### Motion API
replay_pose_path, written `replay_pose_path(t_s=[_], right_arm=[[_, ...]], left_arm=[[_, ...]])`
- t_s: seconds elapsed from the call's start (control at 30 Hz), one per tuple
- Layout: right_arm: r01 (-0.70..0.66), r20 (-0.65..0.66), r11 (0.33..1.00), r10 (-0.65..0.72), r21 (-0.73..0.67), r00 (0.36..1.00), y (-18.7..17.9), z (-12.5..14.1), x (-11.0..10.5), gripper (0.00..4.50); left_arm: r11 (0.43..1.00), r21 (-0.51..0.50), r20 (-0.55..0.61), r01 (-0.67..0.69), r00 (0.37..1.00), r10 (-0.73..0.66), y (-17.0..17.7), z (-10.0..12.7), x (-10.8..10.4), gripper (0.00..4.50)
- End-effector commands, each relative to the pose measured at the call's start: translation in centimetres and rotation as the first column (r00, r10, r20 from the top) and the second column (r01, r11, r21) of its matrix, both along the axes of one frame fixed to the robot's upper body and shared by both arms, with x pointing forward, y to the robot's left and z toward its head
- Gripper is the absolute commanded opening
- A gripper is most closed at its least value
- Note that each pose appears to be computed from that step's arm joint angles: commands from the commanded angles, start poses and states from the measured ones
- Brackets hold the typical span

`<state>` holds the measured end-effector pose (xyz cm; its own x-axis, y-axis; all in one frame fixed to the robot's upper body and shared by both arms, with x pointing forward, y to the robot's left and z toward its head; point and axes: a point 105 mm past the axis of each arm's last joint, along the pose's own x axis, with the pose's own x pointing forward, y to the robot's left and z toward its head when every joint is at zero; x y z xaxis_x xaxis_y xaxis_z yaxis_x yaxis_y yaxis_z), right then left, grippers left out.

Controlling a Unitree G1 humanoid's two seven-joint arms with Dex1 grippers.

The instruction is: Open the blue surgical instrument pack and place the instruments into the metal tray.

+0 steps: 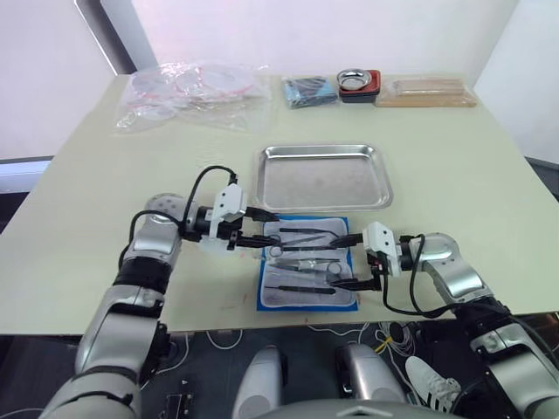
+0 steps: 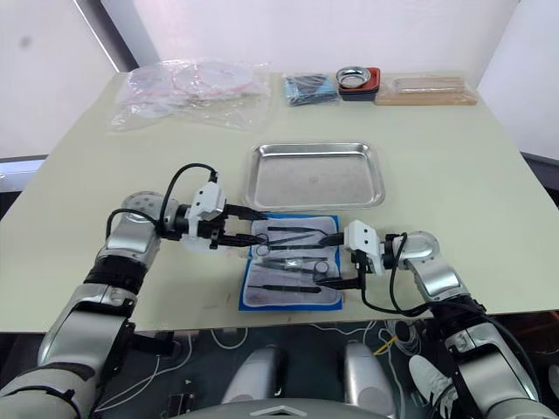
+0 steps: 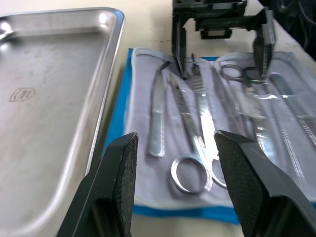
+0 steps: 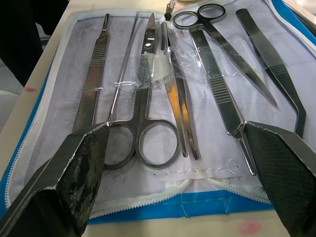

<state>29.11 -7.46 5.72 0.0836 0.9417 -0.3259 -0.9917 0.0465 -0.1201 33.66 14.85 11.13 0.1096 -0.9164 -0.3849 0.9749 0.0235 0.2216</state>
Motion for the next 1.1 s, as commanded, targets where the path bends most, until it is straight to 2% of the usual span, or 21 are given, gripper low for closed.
replay_pose_path(t_s=[0.03, 0.13, 0.17, 0.2, 0.37, 0.53, 0.9, 1.0, 1.03, 1.1], right_arm=[[0.058, -0.111, 0.99, -0.073, -0.132, 0.991, -1.4, -4.2, -0.8, 4.5], [0.061, -0.11, 0.99, -0.076, -0.127, 0.991, -1.4, -4.1, -0.8, 4.5], [0.062, -0.11, 0.99, -0.076, -0.126, 0.991, -1.3, -4.1, -0.8, 4.5], [0.062, -0.11, 0.99, -0.076, -0.126, 0.991, -1.3, -4.2, -0.8, 4.5], [0.065, -0.11, 0.99, -0.079, -0.122, 0.991, -1.2, -4.1, -0.9, 4.5], [0.061, -0.111, 0.991, -0.075, -0.119, 0.991, -1.1, -4.1, -0.9, 4.5], [0.057, -0.115, 0.991, -0.071, -0.12, 0.991, -1.0, -4.2, -0.9, 4.5], [0.058, -0.116, 0.991, -0.072, -0.118, 0.991, -1.0, -4.2, -0.9, 4.5], [0.058, -0.116, 0.991, -0.072, -0.118, 0.991, -1.0, -4.2, -0.9, 4.5], [0.059, -0.116, 0.991, -0.073, -0.117, 0.991, -1.0, -4.2, -0.9, 4.5]], left_arm=[[1.0, 0.009, 0.004, 0.013, 1.0, -0.013, 0.3, -0.1, 0.3, 2.63], [1.0, 0.009, -0.003, 0.012, 1.0, -0.012, 0.3, -0.4, 0.4, 2.63], [1.0, 0.007, -0.007, 0.011, 1.0, -0.011, 0.3, -0.5, 0.5, 2.21], [1.0, -0.003, -0.012, 0.005, 1.0, -0.005, 0.1, -0.5, 0.6, 2.1], [1.0, 0.003, -0.026, -0.026, 0.999, 0.026, 0.1, -1.0, 1.1, 0.08], [0.998, 0.03, -0.045, -0.057, 0.997, 0.058, 0.6, -1.9, 1.2, 0.08], [0.998, -0.001, -0.054, -0.06, 0.997, 0.06, 0.7, -1.5, 1.2, 0.08], [0.999, 0.004, -0.045, -0.054, 0.998, 0.055, 0.7, -1.6, 1.1, 1.29], [0.999, 0.005, -0.047, -0.053, 0.998, 0.053, 0.7, -1.7, 1.1, 2.09], [0.999, 0.011, -0.053, -0.045, 0.998, 0.045, 0.6, -1.9, 0.9, 2.26]])
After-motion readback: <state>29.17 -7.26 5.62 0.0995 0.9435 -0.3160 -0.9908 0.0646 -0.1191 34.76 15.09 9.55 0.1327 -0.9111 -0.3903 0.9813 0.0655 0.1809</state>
